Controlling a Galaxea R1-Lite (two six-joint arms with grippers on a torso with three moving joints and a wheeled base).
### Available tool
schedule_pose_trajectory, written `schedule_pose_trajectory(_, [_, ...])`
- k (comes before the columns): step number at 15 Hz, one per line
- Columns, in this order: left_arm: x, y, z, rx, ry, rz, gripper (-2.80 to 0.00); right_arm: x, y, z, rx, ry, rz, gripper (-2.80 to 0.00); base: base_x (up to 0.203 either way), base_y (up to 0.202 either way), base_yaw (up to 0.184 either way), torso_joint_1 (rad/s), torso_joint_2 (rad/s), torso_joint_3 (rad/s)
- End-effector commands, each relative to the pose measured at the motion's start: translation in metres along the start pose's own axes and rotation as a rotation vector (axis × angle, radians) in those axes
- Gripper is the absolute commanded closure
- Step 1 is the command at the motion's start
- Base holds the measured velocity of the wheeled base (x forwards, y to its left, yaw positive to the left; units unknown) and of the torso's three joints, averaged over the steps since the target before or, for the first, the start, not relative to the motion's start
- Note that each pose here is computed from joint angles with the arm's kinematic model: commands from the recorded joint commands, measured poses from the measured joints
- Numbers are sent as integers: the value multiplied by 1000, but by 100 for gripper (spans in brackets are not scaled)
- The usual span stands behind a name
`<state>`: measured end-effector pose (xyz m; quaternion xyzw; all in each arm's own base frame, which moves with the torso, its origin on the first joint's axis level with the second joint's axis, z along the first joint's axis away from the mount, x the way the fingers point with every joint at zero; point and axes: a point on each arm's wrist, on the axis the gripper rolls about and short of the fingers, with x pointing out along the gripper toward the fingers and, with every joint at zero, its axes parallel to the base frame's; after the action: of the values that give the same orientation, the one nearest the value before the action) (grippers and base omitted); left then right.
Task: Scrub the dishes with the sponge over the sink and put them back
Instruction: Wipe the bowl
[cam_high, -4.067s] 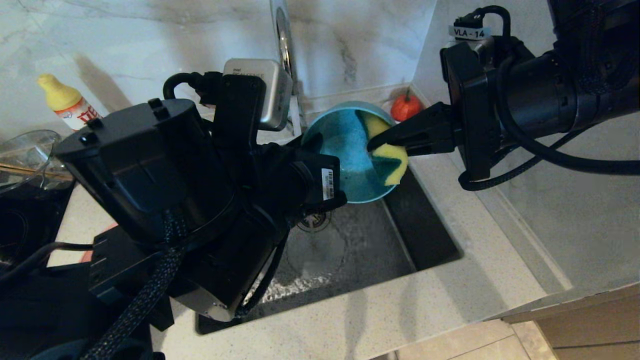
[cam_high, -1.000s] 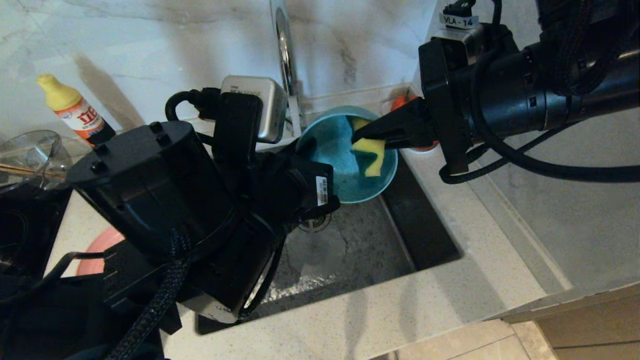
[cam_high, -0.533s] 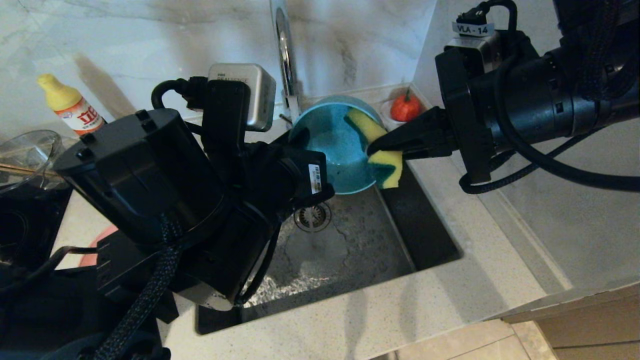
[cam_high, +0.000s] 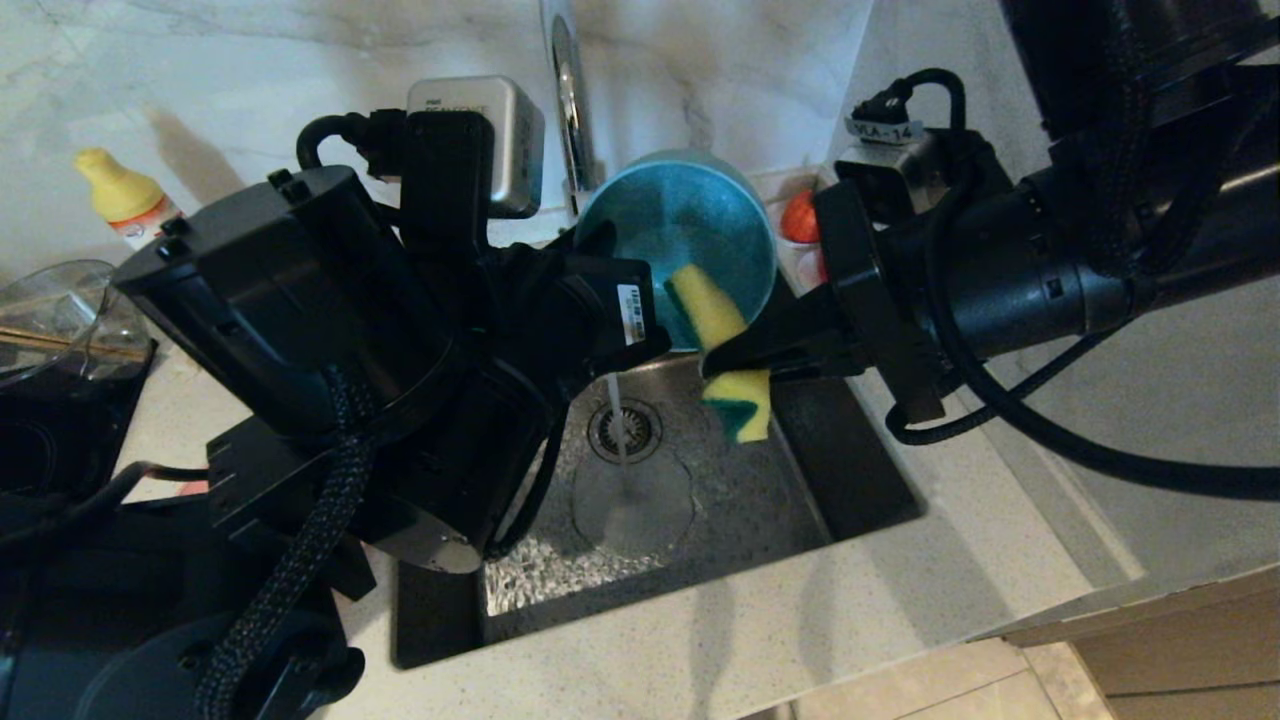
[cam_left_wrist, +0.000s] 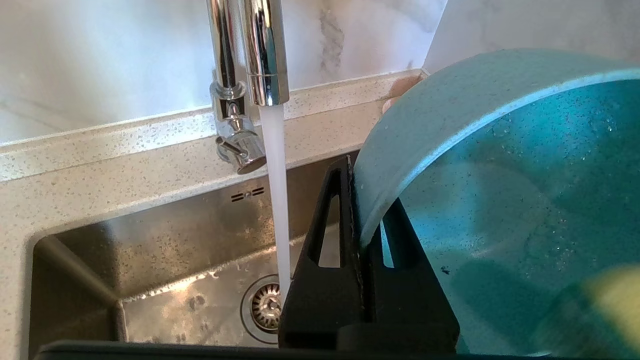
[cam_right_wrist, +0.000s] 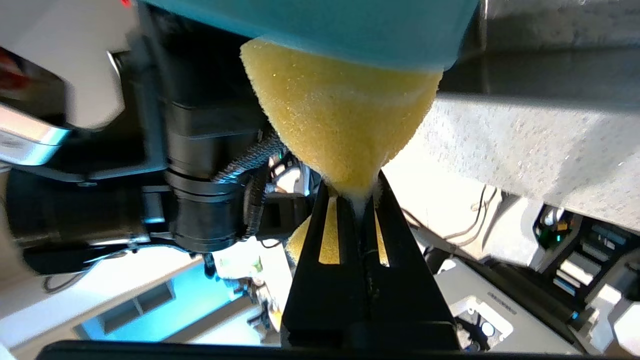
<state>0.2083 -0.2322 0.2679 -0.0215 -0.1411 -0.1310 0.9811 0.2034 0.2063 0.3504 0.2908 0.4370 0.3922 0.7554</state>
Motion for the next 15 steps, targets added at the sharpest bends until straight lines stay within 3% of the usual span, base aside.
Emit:
schedule_pose_trajectory(1, [0, 0, -2, -2, 0, 5, 0, 16, -3, -2, 10, 41, -12, 0, 0, 0, 0, 0, 0, 0])
schedule_pose_trajectory(4, [-2, 1, 0, -6, -2, 7, 0, 8, 2, -2, 1, 23, 2, 0, 0, 0, 0, 0, 0, 0])
schedule_pose_trajectory(11, [-10, 9, 1, 6, 8, 11, 0, -34, 9, 15, -13, -118, 43, 0, 0, 0, 0, 0, 0, 0])
schedule_pose_trajectory(15, [-2, 9, -11, 23, 33, 26, 0, -62, 20, 7, -78, -160, 87, 0, 0, 0, 0, 0, 0, 0])
